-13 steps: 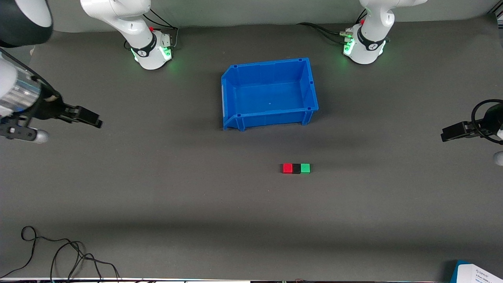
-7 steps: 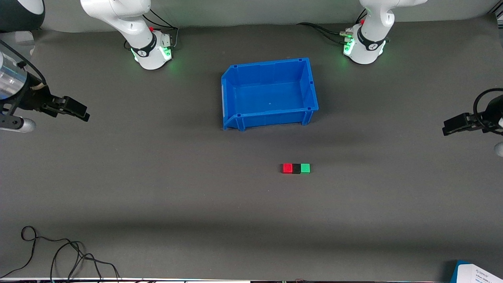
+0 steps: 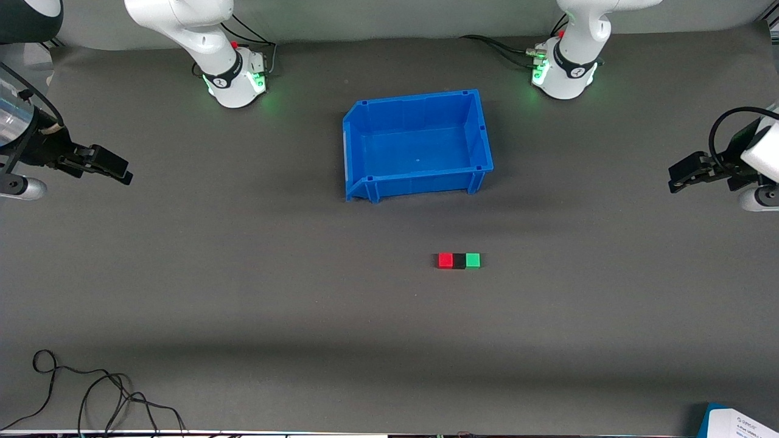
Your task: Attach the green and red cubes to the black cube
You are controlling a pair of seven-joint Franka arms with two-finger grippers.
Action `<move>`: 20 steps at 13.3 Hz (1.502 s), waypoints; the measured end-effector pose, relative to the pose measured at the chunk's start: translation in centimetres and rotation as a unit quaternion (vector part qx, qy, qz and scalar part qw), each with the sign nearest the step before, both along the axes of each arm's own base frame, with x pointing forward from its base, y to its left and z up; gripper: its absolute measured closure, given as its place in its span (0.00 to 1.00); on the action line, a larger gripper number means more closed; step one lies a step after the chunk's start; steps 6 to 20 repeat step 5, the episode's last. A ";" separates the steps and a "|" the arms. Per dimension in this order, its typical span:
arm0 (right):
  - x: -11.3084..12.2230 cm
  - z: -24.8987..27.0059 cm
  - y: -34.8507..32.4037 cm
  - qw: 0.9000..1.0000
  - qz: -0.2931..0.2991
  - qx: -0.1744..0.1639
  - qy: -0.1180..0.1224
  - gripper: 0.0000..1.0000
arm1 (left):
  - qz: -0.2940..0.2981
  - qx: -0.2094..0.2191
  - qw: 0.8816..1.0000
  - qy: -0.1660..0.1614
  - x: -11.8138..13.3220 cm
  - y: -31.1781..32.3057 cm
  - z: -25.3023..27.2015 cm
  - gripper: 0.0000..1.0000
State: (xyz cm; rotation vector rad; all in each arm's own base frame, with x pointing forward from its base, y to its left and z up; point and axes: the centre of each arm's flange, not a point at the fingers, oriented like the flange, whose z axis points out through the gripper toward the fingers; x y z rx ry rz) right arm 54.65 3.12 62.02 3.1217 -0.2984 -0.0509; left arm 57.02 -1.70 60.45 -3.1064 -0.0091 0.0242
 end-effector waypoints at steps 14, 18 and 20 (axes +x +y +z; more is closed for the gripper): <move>0.2 -0.7 0.6 1.000 0.010 0.000 0.006 0.00 | -0.003 0.000 1.000 -0.001 0.1 0.0 -0.3 0.00; 0.2 -0.7 0.6 1.000 0.010 0.000 0.006 0.00 | -0.003 0.000 1.000 -0.001 0.1 0.0 -0.3 0.00; 0.2 -0.7 0.6 1.000 0.010 0.000 0.006 0.00 | -0.003 0.000 1.000 -0.001 0.1 0.0 -0.3 0.00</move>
